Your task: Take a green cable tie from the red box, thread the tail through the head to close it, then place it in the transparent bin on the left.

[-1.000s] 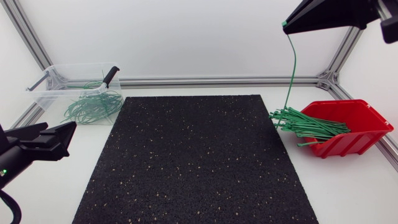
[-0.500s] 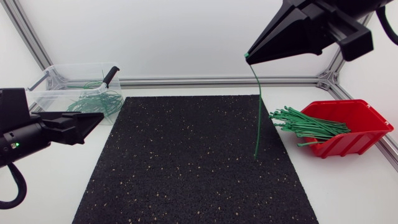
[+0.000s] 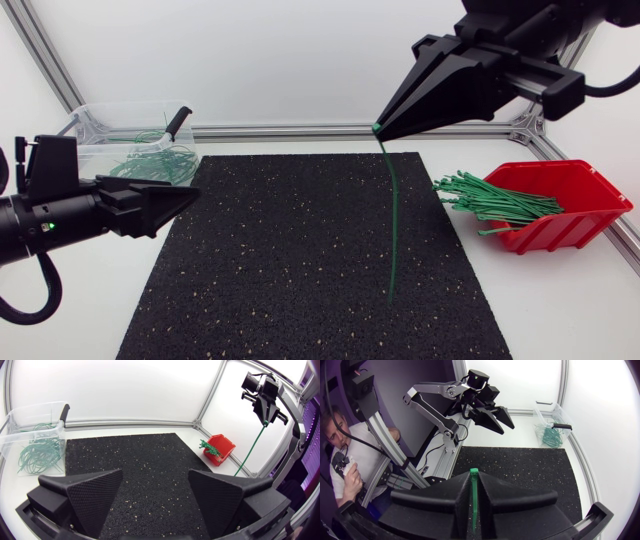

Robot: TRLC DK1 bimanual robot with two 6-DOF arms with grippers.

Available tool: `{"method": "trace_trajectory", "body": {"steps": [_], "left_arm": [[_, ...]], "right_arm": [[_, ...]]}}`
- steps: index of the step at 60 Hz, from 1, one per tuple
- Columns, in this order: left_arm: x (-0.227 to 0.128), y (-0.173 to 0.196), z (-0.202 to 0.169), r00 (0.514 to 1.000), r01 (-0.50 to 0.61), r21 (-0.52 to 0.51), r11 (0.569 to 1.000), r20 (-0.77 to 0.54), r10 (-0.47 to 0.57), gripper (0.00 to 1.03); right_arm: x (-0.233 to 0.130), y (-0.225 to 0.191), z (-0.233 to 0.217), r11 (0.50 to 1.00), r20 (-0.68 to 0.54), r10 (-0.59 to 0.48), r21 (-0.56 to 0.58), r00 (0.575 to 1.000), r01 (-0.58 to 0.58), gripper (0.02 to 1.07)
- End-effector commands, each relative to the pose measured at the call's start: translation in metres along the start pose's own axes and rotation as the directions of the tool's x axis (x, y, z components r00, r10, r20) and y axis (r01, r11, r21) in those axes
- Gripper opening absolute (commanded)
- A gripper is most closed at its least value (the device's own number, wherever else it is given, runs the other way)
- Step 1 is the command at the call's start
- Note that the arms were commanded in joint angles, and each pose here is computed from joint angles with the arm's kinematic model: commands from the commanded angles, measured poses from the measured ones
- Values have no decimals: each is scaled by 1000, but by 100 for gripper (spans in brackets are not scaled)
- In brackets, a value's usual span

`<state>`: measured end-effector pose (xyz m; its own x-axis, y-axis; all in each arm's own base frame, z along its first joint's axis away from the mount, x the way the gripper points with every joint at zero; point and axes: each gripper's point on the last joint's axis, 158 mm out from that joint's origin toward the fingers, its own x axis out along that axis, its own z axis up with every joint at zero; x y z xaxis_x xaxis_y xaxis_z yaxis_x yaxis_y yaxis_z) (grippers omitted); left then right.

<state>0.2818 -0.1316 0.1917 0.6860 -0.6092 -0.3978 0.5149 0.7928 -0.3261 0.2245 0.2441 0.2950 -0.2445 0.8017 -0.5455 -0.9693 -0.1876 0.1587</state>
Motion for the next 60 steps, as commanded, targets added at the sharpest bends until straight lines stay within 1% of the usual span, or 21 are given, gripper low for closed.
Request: {"method": "trace_trajectory", "body": {"steps": [1,14,38,52,58,60], "left_arm": [[3,-12,12,999,45,26,999,12,-46,91],[14,-15,5,997,75,22,997,-22,-75,92],[25,-33,-2,989,139,122,983,-73,-131,92],[40,-33,-13,979,178,252,951,-140,-146,92],[44,-33,-15,976,196,348,917,-158,-149,92],[45,-33,-17,975,204,390,898,-164,-150,92]], "right_arm": [[12,3,-3,998,10,60,-8,998,-59,8],[29,-2,-2,992,36,124,-34,992,-122,8],[43,-15,-7,984,85,171,-67,981,-166,8],[53,-22,-9,979,92,199,-67,976,-194,8],[59,-25,-8,976,92,213,-68,973,-207,8],[61,-27,-8,975,92,216,-68,972,-210,8]]}}
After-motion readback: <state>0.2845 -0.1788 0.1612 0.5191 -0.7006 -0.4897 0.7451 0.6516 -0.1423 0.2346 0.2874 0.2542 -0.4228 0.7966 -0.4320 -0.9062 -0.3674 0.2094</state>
